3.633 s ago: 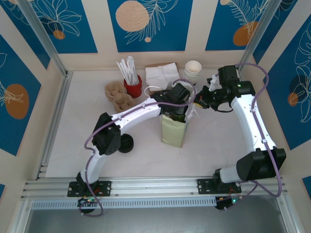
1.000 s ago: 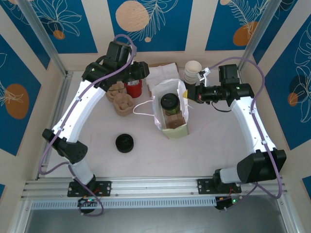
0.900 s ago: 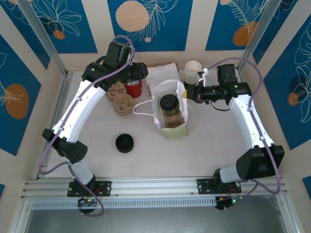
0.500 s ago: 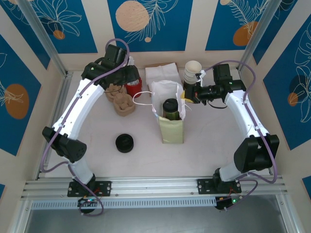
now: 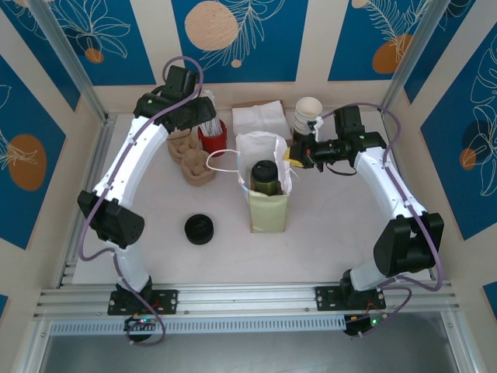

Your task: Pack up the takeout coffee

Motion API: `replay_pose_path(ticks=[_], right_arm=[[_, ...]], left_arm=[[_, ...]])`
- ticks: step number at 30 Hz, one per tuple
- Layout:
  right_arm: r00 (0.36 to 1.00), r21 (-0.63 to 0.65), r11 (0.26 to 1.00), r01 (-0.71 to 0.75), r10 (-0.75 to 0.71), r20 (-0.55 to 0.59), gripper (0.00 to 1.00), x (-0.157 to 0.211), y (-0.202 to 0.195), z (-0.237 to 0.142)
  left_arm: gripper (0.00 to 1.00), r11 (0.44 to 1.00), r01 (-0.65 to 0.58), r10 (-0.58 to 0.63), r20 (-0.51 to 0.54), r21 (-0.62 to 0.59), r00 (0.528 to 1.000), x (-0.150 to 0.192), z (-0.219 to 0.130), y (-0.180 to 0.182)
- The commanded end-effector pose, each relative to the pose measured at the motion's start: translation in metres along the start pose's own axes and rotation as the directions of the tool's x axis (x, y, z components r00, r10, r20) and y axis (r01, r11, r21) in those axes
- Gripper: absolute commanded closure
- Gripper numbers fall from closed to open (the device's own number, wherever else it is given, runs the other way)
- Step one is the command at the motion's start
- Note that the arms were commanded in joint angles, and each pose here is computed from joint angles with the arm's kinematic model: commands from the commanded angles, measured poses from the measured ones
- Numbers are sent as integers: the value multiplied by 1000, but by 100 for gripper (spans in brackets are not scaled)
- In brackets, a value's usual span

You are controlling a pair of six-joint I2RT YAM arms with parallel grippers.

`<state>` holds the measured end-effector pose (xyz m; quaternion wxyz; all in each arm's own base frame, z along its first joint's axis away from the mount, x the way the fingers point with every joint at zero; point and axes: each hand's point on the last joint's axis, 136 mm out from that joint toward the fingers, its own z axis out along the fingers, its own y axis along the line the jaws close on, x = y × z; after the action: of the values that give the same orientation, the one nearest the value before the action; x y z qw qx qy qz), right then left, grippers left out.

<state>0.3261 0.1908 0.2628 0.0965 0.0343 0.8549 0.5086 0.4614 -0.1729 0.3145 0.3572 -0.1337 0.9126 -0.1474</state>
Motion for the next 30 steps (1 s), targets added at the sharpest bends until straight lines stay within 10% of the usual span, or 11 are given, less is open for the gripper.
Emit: replay_pose_path(ticks=[1,19,30], right_arm=[[1000,-46,999,-1,1,-5,99,11,14,-3],[984,81,991,108,-118,134,49,1,8,-28],[925,228,941,251,-302,230,41,4,20,-63]], left_arm=[[40,1000,-3,4,89,-4,996,-30,-2,3],[23,983,-125,150,209,-131,966,-64,36,28],[30,991,-134,133,189,-8,973,-66,94,59]])
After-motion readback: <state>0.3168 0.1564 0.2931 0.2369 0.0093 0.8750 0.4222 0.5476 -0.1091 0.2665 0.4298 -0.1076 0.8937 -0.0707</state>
